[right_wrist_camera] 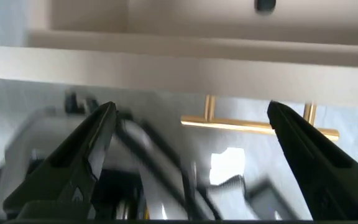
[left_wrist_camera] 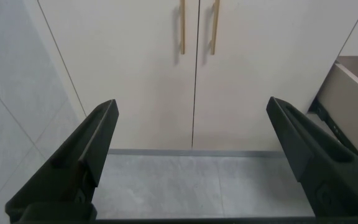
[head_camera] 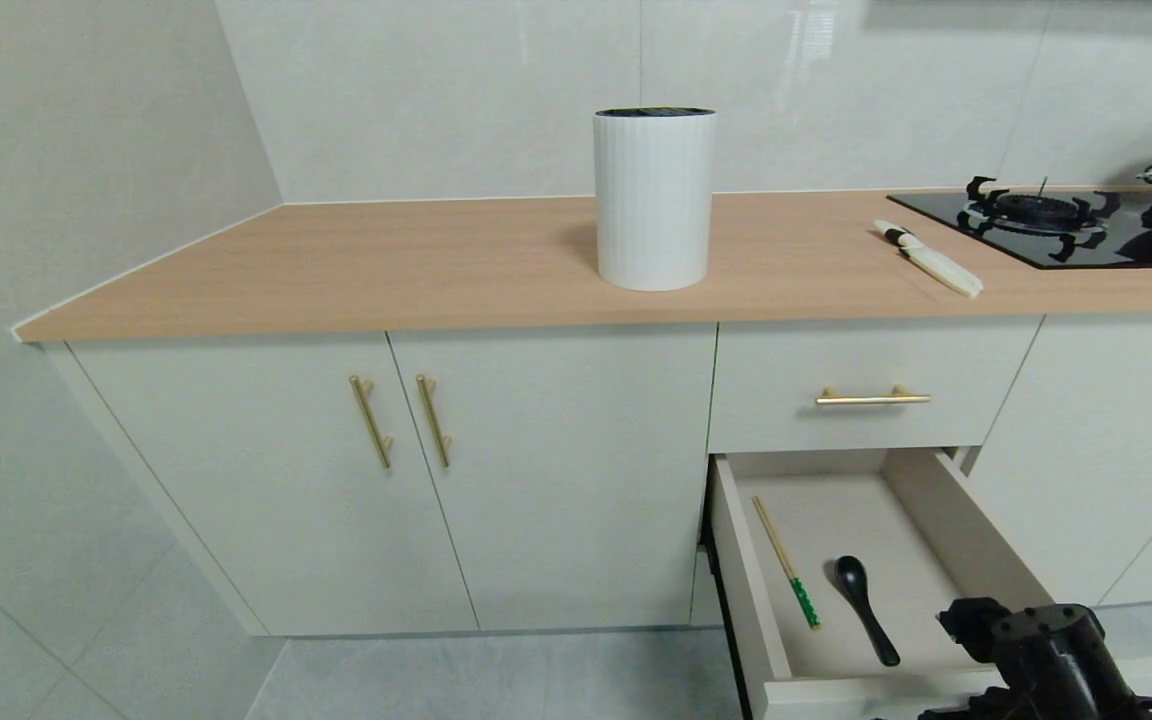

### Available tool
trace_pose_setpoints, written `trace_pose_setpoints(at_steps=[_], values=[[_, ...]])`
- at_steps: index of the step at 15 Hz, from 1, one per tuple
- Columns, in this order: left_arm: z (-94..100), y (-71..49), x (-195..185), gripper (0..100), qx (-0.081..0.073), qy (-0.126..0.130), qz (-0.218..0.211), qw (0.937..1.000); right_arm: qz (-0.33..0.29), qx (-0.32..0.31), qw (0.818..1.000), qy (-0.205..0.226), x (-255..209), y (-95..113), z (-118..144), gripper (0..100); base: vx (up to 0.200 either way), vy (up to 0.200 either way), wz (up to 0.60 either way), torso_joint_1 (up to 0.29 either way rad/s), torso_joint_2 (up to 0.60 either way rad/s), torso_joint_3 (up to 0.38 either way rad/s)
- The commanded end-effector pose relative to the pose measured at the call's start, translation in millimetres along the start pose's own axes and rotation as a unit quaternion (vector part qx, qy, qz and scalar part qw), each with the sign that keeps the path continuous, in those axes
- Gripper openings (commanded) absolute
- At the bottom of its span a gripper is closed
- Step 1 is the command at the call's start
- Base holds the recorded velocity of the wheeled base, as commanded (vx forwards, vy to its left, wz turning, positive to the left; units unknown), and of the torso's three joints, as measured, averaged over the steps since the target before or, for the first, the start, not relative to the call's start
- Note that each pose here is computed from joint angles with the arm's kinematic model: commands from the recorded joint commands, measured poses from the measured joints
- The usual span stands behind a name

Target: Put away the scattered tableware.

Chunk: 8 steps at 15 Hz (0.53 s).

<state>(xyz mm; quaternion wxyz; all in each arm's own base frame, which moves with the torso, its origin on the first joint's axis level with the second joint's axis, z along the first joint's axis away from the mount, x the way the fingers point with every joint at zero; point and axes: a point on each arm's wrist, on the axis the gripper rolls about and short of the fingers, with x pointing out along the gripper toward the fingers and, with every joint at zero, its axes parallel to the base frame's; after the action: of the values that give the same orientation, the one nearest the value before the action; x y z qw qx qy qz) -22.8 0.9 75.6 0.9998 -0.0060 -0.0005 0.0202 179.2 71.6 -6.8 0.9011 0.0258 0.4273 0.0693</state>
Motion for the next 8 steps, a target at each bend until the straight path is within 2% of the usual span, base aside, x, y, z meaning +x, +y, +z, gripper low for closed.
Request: trace_pose_setpoints(at_steps=[1,2,8], values=[[0.1,0.0,0.0,100,0.000,0.000,0.000,1.0000,-0.003,-0.001,1.000,0.000,6.7,-0.4,-1.0,100,0.000,0.000,0.00,0.000,0.00,0.000],[0.1,0.0,0.0,100,0.000,0.000,0.000,1.0000,-0.002,-0.003,1.000,-0.021,13.5,-2.5,4.8,100,0.000,0.000,0.00,0.000,0.00,0.000],[0.1,0.0,0.0,100,0.000,0.000,0.000,1.0000,-0.012,0.000,0.997,-0.072,37.6,-15.3,27.0,100,0.000,0.000,0.00,0.000,0.00,0.000]])
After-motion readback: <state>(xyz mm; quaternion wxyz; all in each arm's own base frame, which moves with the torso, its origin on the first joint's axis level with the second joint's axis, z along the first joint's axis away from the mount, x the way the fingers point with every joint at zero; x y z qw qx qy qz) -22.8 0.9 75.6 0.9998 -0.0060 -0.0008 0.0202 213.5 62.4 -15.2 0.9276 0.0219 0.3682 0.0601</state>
